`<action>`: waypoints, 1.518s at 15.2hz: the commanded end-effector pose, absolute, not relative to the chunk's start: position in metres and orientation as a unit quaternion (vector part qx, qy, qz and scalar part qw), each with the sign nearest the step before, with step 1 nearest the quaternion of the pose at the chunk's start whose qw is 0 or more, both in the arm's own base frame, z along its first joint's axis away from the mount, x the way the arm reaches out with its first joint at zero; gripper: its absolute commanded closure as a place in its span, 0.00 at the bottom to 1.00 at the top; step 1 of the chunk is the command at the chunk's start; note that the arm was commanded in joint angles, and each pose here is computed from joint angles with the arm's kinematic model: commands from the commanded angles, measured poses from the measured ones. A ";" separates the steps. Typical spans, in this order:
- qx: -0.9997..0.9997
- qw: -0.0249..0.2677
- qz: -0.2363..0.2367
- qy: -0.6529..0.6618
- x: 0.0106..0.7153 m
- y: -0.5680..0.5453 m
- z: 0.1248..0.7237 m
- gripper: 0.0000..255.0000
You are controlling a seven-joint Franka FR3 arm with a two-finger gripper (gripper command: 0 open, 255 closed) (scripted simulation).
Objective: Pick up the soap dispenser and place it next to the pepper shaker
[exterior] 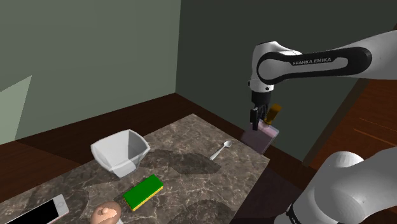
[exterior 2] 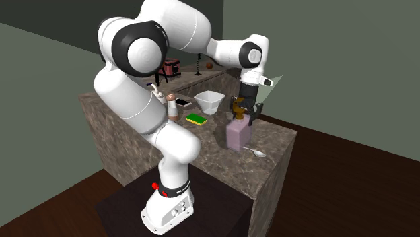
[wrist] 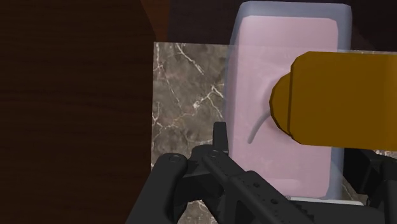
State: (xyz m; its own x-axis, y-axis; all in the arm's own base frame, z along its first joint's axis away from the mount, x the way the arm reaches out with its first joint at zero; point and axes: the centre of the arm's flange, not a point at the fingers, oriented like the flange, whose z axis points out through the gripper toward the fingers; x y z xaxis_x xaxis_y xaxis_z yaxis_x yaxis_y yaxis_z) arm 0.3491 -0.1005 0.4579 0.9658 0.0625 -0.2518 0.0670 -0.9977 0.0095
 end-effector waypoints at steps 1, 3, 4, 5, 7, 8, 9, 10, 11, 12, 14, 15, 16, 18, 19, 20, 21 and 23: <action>0.991 0.009 -0.127 0.033 0.349 -0.101 0.468 1.00; 0.991 0.009 -0.127 0.033 0.349 -0.101 0.479 1.00; 0.991 0.009 -0.127 0.033 0.349 -0.101 0.484 1.00; 0.991 0.009 -0.127 0.033 0.349 -0.101 0.489 1.00; 0.991 0.009 -0.127 0.033 0.349 -0.101 0.500 1.00; 0.991 0.009 -0.127 0.033 0.349 -0.101 0.505 1.00; 0.991 0.009 -0.127 0.033 0.349 -0.101 0.510 1.00; 0.991 0.009 -0.127 0.033 0.349 -0.101 0.516 1.00; 0.991 0.009 -0.127 0.033 0.349 -0.101 0.521 1.00; 0.991 0.009 -0.127 0.033 0.349 -0.101 0.526 1.00; 0.991 0.009 -0.127 0.033 0.349 -0.101 0.537 1.00; 0.991 0.009 -0.127 0.033 0.349 -0.101 0.542 1.00; 0.991 0.009 -0.127 0.033 0.349 -0.101 0.547 1.00; 0.991 0.009 -0.127 0.033 0.349 -0.101 0.558 1.00; 0.991 0.009 -0.127 0.033 0.349 -0.101 0.563 1.00; 0.991 0.009 -0.127 0.033 0.349 -0.101 0.569 1.00; 0.991 0.009 -0.127 0.033 0.349 -0.101 0.574 1.00; 0.991 0.009 -0.127 0.033 0.349 -0.101 0.584 1.00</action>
